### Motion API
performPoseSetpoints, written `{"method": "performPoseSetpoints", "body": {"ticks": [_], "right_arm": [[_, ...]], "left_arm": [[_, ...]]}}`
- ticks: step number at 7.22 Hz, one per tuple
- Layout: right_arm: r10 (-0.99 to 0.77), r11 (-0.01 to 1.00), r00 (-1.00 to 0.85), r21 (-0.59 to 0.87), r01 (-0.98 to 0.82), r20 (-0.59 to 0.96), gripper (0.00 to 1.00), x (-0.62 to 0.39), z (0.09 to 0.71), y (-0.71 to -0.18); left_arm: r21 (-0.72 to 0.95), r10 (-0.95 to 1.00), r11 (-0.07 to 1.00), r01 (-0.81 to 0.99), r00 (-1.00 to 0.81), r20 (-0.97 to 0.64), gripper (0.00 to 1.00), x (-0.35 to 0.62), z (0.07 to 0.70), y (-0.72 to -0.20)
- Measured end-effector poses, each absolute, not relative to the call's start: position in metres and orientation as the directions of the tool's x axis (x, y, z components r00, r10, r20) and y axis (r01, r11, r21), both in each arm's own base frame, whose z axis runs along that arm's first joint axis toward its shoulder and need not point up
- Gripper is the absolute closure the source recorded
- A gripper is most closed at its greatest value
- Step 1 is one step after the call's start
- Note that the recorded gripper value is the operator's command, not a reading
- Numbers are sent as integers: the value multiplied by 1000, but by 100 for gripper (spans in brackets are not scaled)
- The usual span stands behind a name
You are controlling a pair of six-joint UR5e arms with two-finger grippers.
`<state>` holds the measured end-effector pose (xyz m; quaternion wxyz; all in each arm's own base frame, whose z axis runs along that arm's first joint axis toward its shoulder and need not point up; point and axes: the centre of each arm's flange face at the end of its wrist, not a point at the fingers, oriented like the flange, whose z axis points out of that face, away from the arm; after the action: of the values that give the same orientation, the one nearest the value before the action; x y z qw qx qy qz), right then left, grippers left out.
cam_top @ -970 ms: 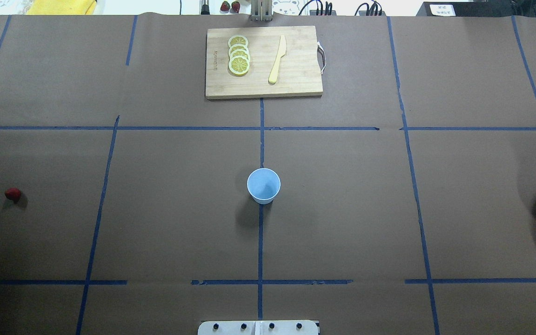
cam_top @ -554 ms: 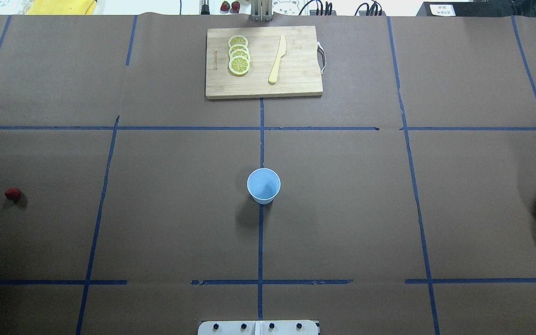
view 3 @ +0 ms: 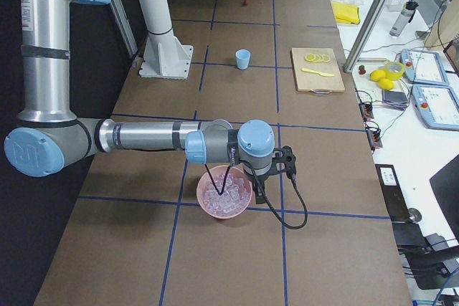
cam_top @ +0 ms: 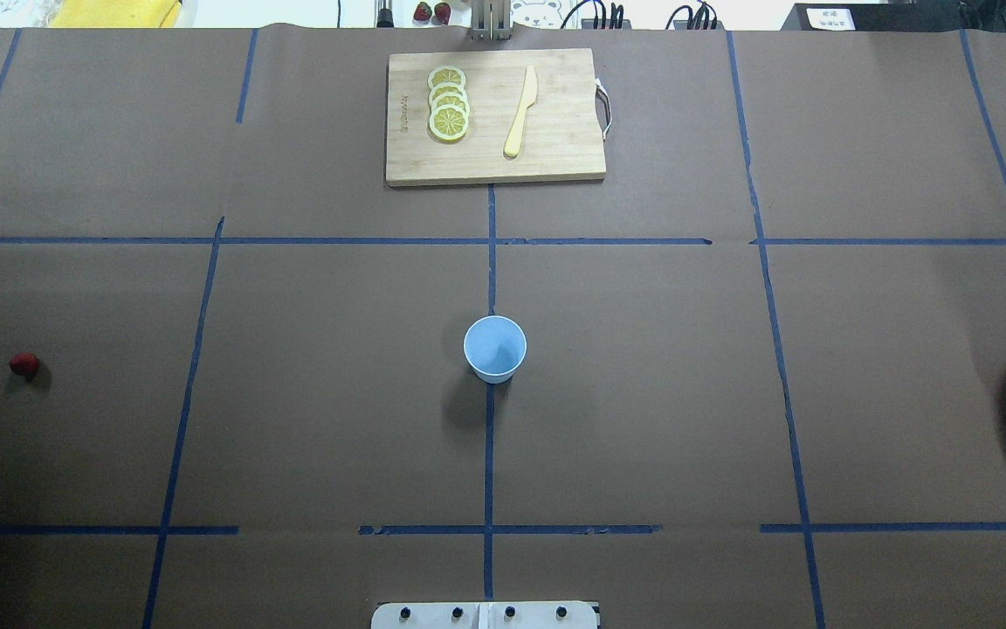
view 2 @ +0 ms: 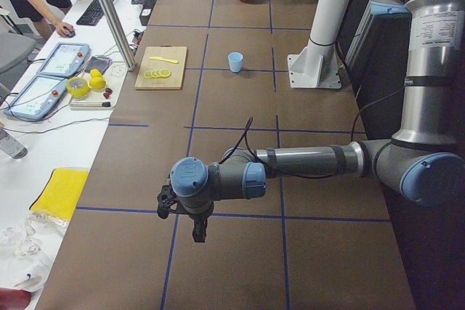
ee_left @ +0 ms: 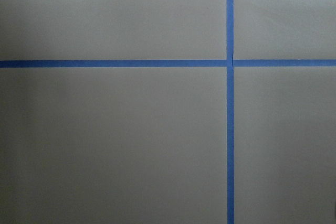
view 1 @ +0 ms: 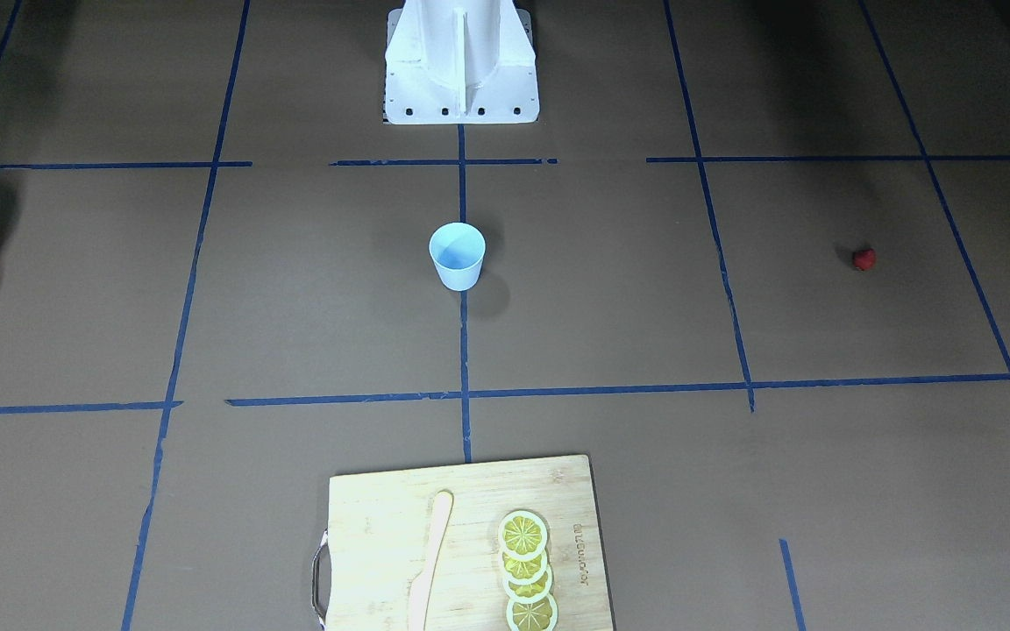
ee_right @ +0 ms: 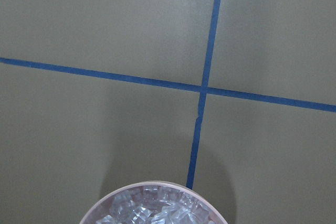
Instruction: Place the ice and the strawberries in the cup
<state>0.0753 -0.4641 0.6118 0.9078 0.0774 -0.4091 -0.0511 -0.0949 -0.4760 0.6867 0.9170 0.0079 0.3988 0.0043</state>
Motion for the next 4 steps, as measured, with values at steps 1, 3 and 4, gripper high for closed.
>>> {"method": "performPoseSetpoints", "body": {"ticks": [1,3,4], "right_arm": [[-173,980,661,194,42,730,0,68,603,-463],[-200,976,685,203,77,701,2,52,594,-446],[-209,975,700,201,95,683,2,46,595,-437]], "left_arm": [[19,15,1000,-2,682,-731,0,-95,686,-476],[20,15,1000,-1,682,-731,0,-95,686,-476],[21,16,1000,-1,682,-731,0,-95,685,-476]]}}
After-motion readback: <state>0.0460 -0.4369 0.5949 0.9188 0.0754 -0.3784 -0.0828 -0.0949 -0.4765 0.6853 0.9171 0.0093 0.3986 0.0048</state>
